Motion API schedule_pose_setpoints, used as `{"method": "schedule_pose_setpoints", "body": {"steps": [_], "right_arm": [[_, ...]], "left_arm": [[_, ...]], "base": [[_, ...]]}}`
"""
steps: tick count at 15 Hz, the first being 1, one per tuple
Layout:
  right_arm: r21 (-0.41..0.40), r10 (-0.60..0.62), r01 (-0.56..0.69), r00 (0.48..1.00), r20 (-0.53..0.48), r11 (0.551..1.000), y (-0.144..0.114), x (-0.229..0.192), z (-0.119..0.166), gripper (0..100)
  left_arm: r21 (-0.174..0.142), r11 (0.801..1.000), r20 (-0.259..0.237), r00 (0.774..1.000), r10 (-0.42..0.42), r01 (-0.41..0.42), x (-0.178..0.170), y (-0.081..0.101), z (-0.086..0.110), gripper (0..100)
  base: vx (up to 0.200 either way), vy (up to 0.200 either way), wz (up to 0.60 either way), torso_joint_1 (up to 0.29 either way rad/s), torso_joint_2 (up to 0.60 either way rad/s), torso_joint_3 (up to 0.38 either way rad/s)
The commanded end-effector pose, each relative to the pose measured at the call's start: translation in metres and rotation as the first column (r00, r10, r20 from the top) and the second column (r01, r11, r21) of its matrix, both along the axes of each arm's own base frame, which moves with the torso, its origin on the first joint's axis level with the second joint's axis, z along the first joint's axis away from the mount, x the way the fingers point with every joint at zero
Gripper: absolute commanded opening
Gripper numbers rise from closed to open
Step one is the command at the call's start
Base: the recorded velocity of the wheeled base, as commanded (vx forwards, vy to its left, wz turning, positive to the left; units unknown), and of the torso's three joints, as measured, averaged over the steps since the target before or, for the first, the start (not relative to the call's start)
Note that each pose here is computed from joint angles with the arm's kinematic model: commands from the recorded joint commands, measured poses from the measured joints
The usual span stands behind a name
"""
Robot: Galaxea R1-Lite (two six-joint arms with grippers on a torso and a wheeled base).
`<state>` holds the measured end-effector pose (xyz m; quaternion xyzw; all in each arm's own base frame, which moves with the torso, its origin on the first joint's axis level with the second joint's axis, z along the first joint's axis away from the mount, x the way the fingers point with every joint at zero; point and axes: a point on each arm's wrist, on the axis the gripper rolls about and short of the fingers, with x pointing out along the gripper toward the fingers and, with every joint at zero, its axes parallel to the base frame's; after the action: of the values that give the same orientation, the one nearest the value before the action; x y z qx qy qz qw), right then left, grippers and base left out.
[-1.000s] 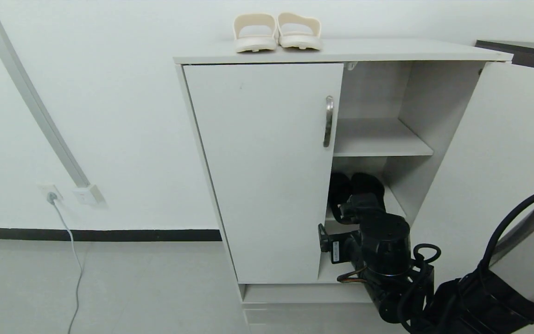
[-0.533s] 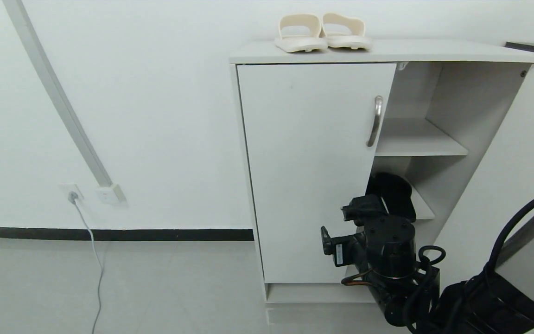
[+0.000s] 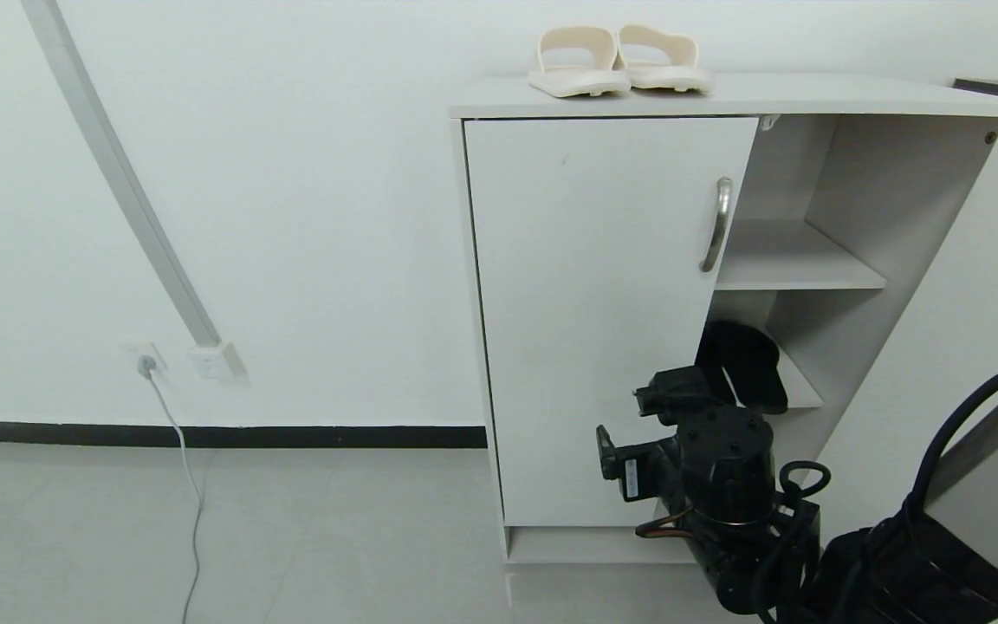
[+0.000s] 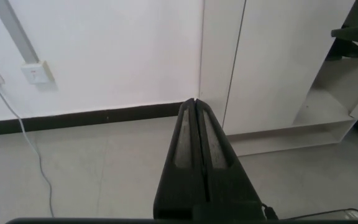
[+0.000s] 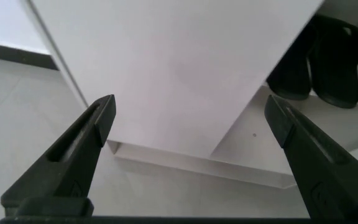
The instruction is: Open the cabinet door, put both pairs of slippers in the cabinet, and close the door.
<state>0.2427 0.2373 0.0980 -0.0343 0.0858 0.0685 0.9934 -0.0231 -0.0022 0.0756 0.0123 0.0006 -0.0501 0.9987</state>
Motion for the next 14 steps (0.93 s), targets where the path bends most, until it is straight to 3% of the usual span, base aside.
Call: {"method": "schedule_pose_setpoints", "body": {"steps": [1,6,14], "right_arm": [[-0.001,0.001,-0.001,1.0,-0.001,1.0,0.0004,0.0,-0.0006,100],[-0.002,0.001,-0.001,1.0,-0.002,1.0,0.0004,0.0,-0.0008,100],[0.0,-0.006,0.006,1.0,0.0,1.0,-0.0006,0.0019,-0.0005,100]], "left_arm": [[0.0,1.0,-0.001,1.0,0.001,-0.001,0.0,0.0,-0.0001,0],[-0.002,1.0,0.001,1.0,0.001,-0.001,-0.0001,0.0,0.0003,0],[0.001,1.0,-0.001,1.0,0.001,0.0,0.0,0.0,-0.0001,0]], "base": [[0.0,0.0,0.0,0.0,0.0,0.0],[0.0,0.0,0.0,0.002,-0.06,-0.059],[0.0,0.0,0.0,0.056,-0.4,-0.348]]}}
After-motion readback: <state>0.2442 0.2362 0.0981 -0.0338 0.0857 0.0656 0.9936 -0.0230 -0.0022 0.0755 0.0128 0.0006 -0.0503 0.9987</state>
